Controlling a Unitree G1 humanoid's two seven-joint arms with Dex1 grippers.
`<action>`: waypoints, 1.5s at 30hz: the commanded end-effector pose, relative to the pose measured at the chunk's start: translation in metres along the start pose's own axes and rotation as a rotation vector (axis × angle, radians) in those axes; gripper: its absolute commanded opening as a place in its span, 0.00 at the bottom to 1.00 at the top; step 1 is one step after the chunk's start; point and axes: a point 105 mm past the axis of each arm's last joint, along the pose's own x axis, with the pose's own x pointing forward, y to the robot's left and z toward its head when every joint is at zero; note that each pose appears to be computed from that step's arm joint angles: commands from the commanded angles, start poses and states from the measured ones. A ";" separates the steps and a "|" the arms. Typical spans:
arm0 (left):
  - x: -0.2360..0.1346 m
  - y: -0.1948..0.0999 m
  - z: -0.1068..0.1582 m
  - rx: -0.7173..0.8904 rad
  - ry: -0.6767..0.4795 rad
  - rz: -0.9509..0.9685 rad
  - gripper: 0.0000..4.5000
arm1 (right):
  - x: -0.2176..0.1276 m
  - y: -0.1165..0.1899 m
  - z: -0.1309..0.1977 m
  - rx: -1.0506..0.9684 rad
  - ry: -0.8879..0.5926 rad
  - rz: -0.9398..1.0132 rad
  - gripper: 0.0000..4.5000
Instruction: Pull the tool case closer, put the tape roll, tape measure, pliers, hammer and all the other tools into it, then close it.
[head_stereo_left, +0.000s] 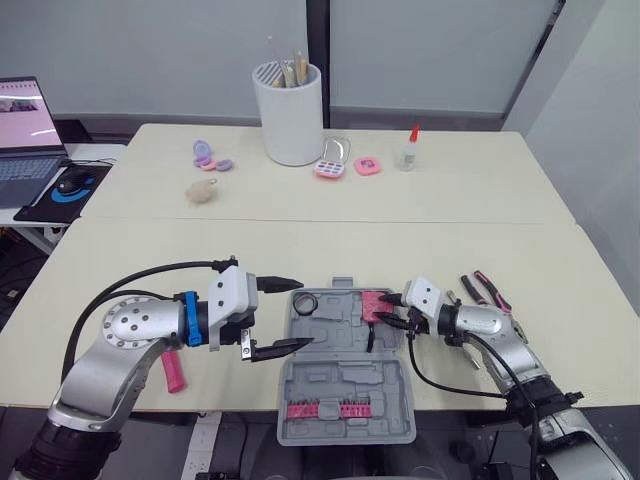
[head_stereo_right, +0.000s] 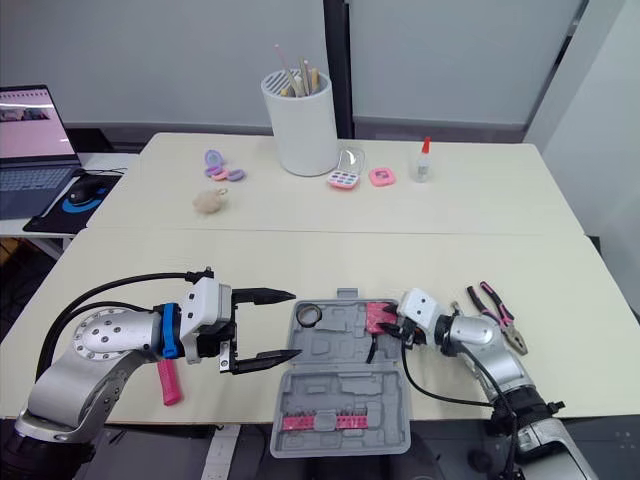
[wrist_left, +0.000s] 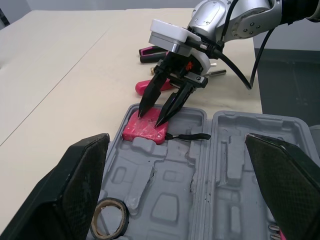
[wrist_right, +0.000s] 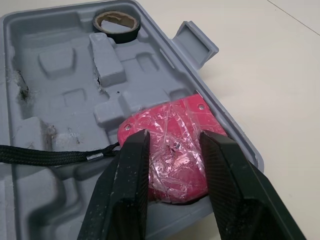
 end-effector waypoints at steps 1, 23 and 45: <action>-0.003 -0.001 0.007 0.033 -0.015 0.012 1.00 | -0.006 0.002 -0.029 0.069 0.098 -0.004 0.38; -0.146 0.031 -0.026 -0.342 0.203 0.369 1.00 | -0.140 -0.038 0.086 -0.043 0.011 0.108 0.99; -0.246 0.031 -0.069 -0.502 0.326 0.627 1.00 | -0.234 -0.072 0.033 0.124 0.168 -0.183 0.99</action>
